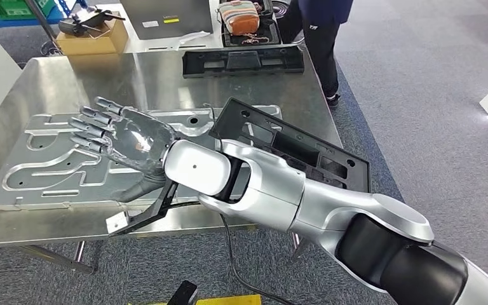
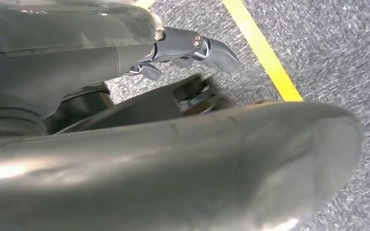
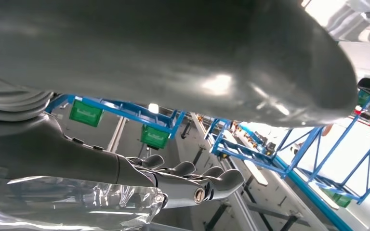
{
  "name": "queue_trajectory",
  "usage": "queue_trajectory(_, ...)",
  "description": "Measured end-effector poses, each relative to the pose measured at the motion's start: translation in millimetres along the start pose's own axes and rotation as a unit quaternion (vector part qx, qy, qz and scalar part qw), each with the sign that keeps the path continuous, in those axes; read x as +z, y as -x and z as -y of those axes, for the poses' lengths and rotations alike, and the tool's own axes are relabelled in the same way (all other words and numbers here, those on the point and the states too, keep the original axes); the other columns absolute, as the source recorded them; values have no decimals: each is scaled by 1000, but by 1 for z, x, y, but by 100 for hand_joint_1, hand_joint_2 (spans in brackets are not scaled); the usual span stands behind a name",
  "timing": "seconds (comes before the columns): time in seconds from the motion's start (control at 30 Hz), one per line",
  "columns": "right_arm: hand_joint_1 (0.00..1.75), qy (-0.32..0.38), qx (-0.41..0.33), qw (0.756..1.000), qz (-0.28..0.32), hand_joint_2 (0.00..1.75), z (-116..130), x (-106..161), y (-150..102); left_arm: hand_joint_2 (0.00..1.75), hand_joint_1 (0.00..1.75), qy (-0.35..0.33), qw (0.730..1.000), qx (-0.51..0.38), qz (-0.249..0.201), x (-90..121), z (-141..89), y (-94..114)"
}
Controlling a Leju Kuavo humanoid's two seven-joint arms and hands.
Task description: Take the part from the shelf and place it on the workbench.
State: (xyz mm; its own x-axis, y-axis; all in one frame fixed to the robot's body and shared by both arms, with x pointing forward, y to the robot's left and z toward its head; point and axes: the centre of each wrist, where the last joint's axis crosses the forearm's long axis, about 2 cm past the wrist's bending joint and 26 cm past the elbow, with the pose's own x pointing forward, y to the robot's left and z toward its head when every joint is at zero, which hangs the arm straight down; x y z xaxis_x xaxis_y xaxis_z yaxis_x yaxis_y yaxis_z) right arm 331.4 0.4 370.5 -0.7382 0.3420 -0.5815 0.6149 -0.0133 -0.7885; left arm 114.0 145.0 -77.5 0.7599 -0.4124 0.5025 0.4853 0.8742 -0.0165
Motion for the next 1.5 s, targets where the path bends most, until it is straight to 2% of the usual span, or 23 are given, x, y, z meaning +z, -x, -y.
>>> queue_trajectory(0.73, 0, -20, -20, 1000, 14, 0, -14, 1, -2, 0, 0, 6, 1000, 13, -4, -1, -1, -4)
queue_trajectory(1.0, 0, -33, -38, 998, 24, 0, -25, 4, -11, 0, 0, 5, 1000, 14, -7, -1, -3, -4)
queue_trajectory(1.5, 0, -40, -59, 997, 24, 0, -30, 5, -12, 0, 0, 5, 1000, 20, -5, -2, -4, -10)
